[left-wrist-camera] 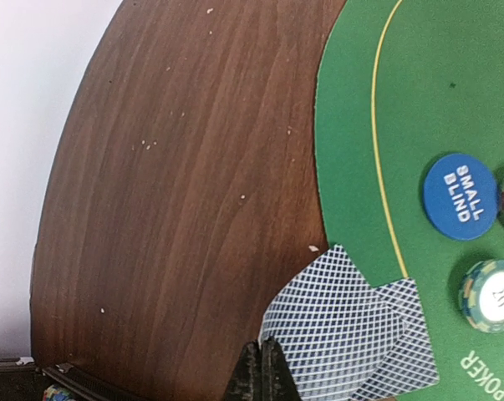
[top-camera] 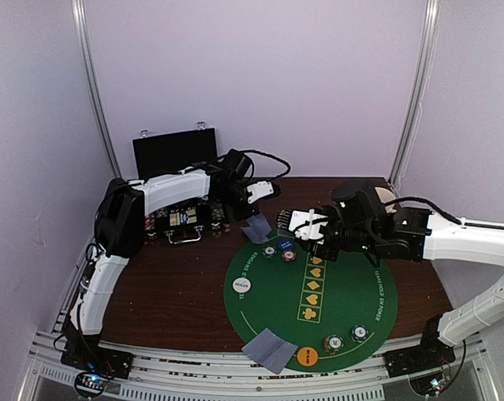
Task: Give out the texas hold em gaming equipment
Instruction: Distribute the poker card in the small blind area.
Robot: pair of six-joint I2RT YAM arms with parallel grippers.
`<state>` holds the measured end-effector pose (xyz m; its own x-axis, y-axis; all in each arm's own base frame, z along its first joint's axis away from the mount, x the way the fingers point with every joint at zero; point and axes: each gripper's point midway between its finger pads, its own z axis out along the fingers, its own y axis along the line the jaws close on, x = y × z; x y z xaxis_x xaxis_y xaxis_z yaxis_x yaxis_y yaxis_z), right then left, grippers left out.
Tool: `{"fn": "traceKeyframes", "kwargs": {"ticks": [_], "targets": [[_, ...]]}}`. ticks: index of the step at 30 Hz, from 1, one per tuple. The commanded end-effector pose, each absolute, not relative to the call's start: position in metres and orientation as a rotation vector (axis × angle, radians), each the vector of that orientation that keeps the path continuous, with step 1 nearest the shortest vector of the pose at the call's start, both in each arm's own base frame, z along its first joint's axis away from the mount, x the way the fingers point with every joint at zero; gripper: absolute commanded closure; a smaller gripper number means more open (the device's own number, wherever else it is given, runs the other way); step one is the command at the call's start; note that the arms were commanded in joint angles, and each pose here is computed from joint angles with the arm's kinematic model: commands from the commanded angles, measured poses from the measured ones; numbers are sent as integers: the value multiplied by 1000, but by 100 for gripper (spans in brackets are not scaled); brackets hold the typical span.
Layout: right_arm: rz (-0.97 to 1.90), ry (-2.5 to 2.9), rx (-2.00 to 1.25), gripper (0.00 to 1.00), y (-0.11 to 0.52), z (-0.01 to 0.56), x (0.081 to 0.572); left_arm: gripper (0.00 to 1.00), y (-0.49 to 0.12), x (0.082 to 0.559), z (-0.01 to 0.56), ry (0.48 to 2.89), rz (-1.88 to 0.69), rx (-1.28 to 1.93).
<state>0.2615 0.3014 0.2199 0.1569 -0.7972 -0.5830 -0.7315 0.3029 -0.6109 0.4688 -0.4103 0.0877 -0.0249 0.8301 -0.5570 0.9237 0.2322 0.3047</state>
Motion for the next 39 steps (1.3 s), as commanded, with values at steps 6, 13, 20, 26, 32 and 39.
{"fn": "traceKeyframes", "kwargs": {"ticks": [6,13,20,26,32,39], "targets": [[-64,1590,-1399,57,301,222,263,100,-411,471,45,1780,-82,1755],[-61,1594,-1397,57,301,221,263,100,-416,472,33,1756,-78,1770],[-58,1592,-1384,57,300,222,263,100,-423,475,26,1708,-22,1781],[-57,1593,-1382,57,299,222,262,100,-427,474,23,1695,1,1790],[-59,1596,-1387,57,298,220,261,100,-430,477,27,1688,20,1767],[-64,1601,-1393,57,296,220,260,87,-435,482,50,1702,13,1681]]}}
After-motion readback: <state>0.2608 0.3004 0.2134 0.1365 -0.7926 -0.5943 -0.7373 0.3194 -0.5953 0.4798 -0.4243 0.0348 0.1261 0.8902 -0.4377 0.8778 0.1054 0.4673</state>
